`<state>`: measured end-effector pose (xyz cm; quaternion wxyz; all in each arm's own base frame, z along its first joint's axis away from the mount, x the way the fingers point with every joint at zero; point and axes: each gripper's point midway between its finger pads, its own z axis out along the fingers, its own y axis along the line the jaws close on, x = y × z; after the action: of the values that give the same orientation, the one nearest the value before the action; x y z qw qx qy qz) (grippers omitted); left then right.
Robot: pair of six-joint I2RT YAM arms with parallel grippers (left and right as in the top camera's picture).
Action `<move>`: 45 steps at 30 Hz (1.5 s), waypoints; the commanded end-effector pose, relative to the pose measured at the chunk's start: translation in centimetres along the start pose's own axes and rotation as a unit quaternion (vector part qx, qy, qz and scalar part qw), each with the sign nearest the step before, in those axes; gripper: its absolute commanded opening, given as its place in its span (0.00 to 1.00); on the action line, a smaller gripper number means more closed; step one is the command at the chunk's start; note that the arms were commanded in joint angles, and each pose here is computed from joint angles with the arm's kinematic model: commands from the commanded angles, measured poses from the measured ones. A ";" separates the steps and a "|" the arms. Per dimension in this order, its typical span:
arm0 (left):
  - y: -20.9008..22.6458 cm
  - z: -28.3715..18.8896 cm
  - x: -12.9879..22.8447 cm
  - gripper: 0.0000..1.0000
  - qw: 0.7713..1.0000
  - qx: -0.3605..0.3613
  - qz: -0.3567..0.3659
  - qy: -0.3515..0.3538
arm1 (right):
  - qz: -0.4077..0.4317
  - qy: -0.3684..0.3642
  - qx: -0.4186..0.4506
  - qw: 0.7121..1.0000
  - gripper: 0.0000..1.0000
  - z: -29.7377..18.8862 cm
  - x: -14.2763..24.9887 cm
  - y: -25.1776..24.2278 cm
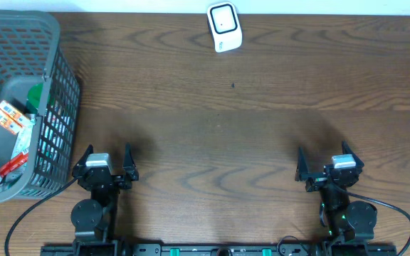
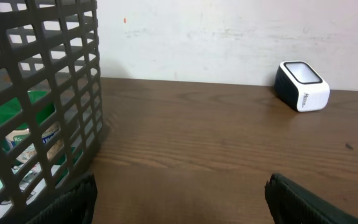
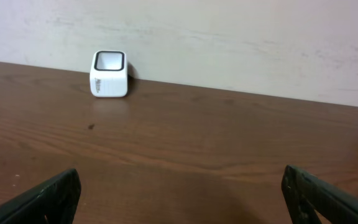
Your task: Scan the item barcode
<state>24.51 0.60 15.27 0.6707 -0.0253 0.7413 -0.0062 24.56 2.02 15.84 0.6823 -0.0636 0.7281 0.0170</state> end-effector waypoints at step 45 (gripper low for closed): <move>0.2 0.1 1.2 0.88 1.000 -0.003 0.018 0.018 | 0.005 0.000 -0.010 1.000 0.99 0.0 0.0 0.5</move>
<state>24.51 0.61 15.31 0.6714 -0.0189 0.7408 -0.0002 24.55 2.14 15.86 0.6824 -0.0652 0.7279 0.0186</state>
